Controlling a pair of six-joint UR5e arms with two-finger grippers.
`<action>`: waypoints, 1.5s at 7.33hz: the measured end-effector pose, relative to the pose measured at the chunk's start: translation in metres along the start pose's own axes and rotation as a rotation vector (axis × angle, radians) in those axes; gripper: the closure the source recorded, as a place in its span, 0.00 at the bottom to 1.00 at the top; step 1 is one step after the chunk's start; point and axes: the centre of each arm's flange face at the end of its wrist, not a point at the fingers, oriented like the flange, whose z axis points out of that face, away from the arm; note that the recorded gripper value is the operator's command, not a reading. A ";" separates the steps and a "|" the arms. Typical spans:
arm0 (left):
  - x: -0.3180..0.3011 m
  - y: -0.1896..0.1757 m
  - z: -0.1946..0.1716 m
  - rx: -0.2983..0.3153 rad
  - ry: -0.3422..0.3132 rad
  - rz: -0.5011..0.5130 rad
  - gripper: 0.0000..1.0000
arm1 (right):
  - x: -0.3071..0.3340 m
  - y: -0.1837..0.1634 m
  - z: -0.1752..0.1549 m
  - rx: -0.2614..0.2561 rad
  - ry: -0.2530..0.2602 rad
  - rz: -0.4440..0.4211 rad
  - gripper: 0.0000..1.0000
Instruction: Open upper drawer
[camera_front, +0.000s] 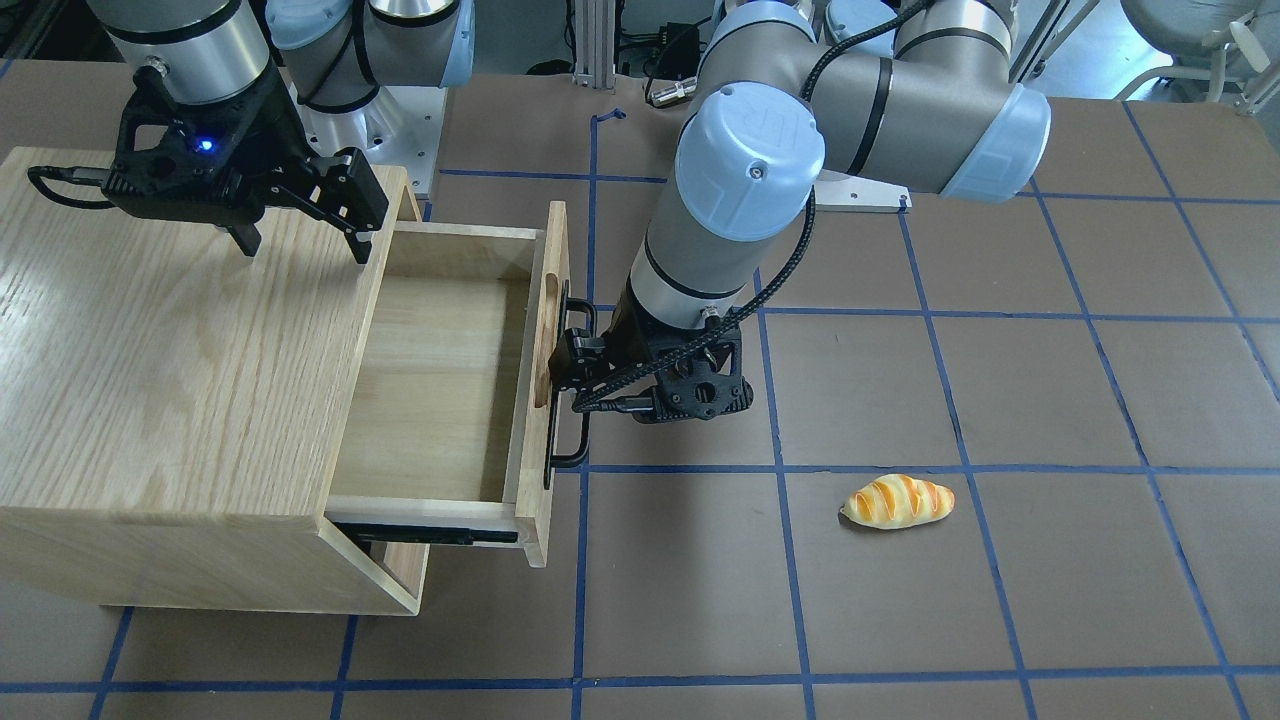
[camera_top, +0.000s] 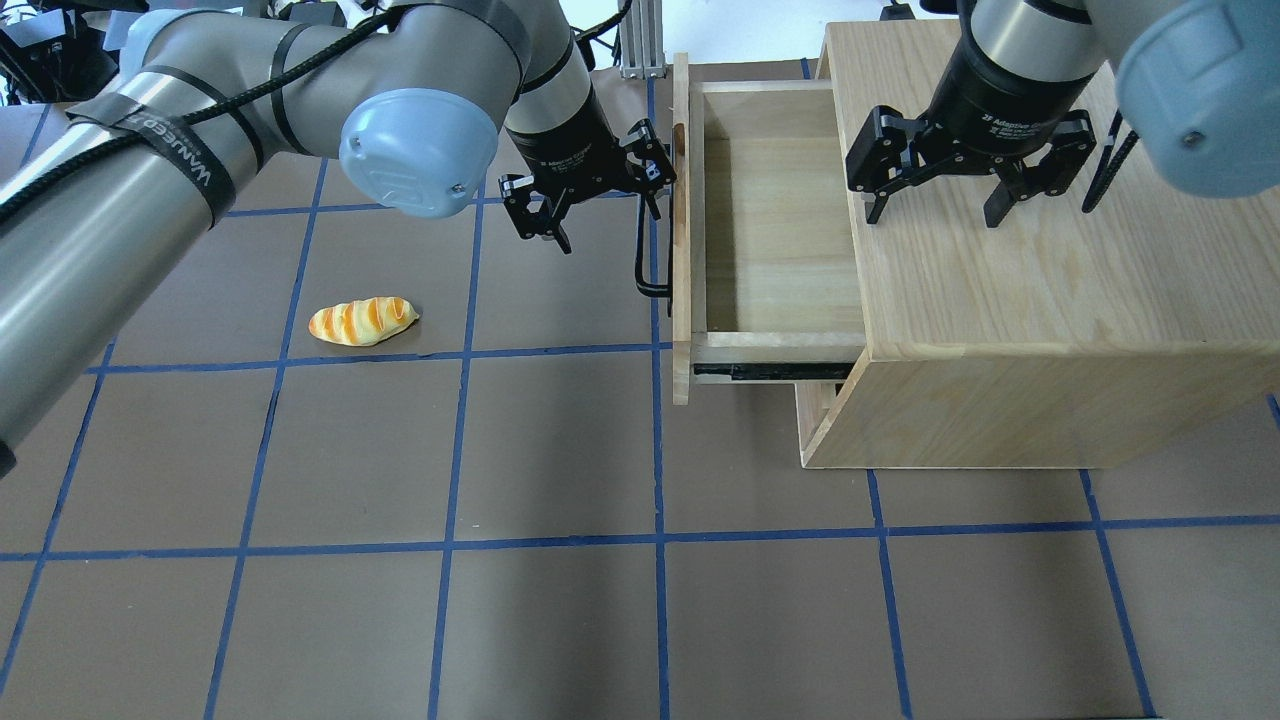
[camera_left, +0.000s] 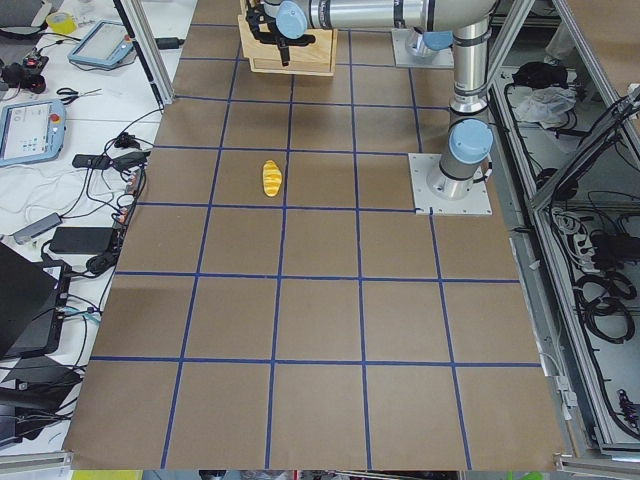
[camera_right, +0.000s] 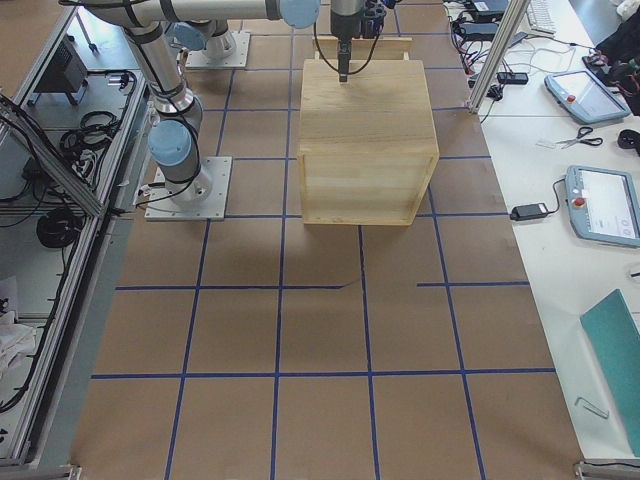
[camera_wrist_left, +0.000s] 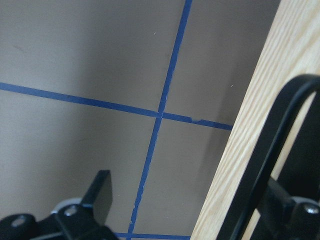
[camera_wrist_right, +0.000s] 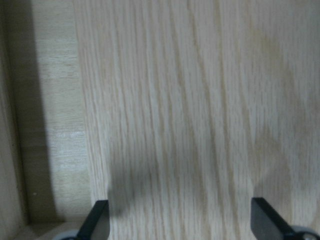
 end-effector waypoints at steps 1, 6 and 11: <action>-0.002 -0.001 0.000 -0.003 -0.001 0.005 0.00 | 0.000 0.000 0.000 0.000 0.001 0.000 0.00; -0.015 -0.006 -0.009 -0.009 -0.017 -0.011 0.00 | 0.000 0.000 0.000 0.000 0.000 0.000 0.00; -0.010 -0.001 -0.067 -0.002 -0.019 -0.023 0.00 | 0.000 0.000 0.000 0.000 0.000 0.000 0.00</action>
